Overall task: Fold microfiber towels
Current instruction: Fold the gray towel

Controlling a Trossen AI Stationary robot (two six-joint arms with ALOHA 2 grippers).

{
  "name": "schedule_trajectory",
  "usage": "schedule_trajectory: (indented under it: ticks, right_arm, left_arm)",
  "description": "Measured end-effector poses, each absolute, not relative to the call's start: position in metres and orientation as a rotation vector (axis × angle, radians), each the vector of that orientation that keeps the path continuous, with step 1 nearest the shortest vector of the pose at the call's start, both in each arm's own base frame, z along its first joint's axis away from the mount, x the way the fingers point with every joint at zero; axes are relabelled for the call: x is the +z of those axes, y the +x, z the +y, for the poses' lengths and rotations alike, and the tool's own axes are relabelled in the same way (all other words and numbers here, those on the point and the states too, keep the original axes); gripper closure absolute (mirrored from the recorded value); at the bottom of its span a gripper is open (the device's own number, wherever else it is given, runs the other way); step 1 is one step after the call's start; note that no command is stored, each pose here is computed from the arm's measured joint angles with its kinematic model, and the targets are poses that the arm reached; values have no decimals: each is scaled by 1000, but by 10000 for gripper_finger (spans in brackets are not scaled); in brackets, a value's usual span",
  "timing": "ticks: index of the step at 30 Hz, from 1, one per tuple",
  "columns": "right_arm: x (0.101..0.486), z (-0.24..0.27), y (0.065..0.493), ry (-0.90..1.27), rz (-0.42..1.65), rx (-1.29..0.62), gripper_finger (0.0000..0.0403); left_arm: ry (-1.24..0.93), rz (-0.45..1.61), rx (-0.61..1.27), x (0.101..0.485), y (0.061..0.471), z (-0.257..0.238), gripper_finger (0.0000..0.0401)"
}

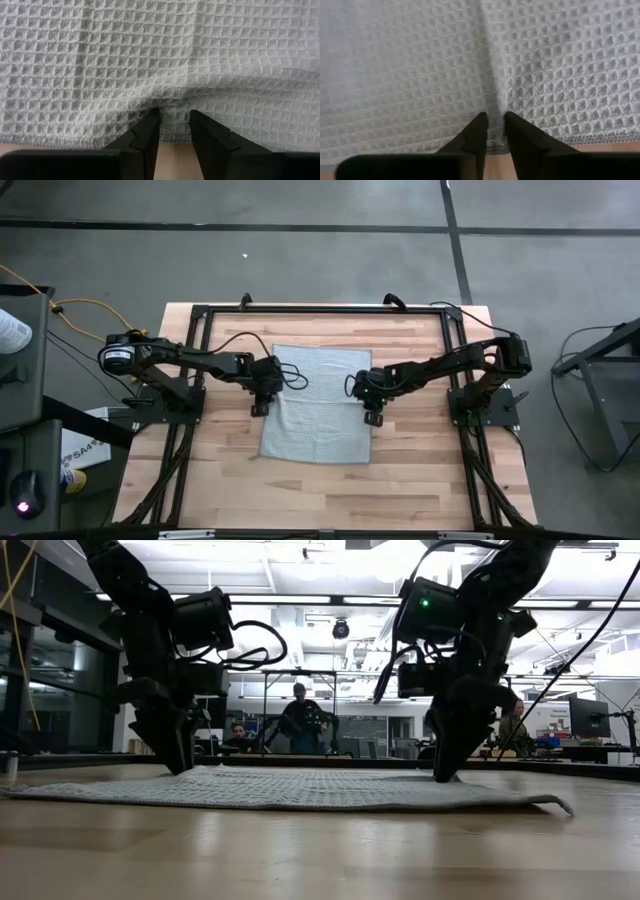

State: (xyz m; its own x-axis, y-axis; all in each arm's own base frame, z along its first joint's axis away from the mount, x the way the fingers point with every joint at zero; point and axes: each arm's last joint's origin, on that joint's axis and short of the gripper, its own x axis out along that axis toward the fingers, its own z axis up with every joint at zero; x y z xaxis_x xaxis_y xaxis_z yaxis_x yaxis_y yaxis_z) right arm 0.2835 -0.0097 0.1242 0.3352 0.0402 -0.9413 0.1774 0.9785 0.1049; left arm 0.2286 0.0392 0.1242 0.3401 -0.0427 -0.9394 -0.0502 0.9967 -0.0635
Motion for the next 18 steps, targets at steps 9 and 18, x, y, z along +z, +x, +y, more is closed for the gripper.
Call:
schedule_trajectory:
  ticks: [9, 18]
  right_arm:
    - [124, -9, 283, 215, 1229, -85, 396]
    - [124, -9, 283, 214, 1230, -87, 399]
  left_arm:
    - [-104, 1222, -7, 124, 229, 39, 290]
    - [-131, 1238, 6, 124, 227, 38, 355]
